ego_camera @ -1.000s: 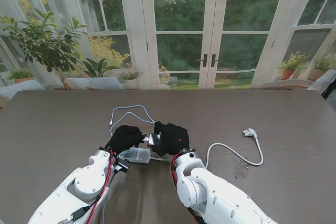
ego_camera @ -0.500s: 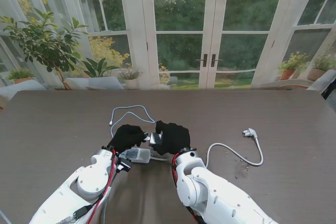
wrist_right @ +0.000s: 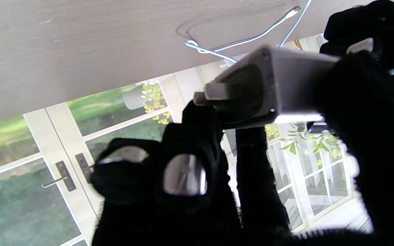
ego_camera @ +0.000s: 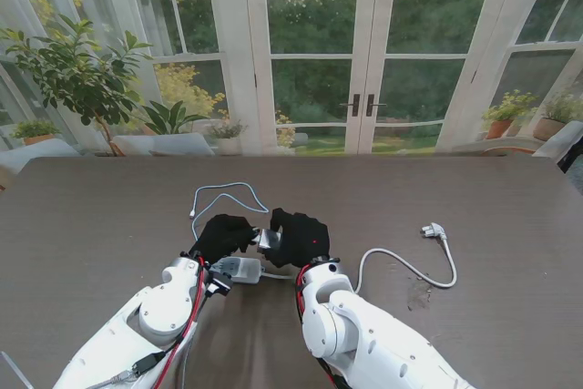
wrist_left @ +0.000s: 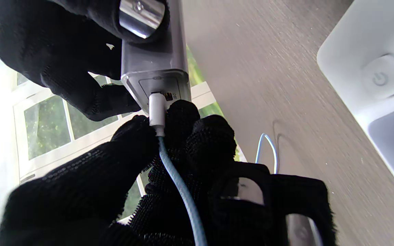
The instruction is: Set up the charging station
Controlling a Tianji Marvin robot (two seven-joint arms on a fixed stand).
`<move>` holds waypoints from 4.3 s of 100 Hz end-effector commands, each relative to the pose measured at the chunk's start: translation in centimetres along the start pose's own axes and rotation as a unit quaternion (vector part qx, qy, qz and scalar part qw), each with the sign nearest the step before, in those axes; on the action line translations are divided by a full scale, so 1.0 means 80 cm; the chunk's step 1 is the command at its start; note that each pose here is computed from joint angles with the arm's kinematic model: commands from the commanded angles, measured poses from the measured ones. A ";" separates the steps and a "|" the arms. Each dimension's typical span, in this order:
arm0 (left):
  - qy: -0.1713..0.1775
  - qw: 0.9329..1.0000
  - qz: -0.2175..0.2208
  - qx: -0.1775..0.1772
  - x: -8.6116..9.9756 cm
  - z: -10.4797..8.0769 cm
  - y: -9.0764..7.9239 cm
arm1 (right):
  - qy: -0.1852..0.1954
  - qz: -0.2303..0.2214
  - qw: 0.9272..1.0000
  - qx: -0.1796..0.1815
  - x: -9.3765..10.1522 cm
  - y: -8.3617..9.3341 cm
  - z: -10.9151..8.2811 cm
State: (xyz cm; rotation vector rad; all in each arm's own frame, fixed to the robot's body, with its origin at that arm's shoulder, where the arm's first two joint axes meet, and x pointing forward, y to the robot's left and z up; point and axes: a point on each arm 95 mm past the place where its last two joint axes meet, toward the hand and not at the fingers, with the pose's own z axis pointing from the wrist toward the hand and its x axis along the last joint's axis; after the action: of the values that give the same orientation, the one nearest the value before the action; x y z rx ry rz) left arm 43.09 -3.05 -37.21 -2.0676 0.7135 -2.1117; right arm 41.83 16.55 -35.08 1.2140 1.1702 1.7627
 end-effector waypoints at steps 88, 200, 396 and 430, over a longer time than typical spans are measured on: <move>-0.051 0.996 0.014 -0.076 -0.001 -0.020 -0.017 | 0.013 0.018 1.000 0.000 0.012 0.009 0.007; 0.007 0.997 0.041 -0.058 0.010 -0.026 -0.043 | -0.009 0.024 1.000 -0.004 0.000 0.011 0.010; 0.099 0.990 0.061 -0.082 0.072 -0.015 -0.072 | 0.087 0.008 0.984 0.158 0.049 -0.009 0.027; 0.103 0.989 0.059 -0.088 0.077 -0.013 -0.070 | 0.106 0.000 0.980 0.169 0.050 -0.012 0.029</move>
State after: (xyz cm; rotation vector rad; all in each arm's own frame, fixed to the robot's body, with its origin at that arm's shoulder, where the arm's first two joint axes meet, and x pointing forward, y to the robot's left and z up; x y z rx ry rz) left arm 43.02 0.23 -29.74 -1.8528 1.0339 -2.2743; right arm 42.93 20.91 -34.30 1.2438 1.6144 1.7738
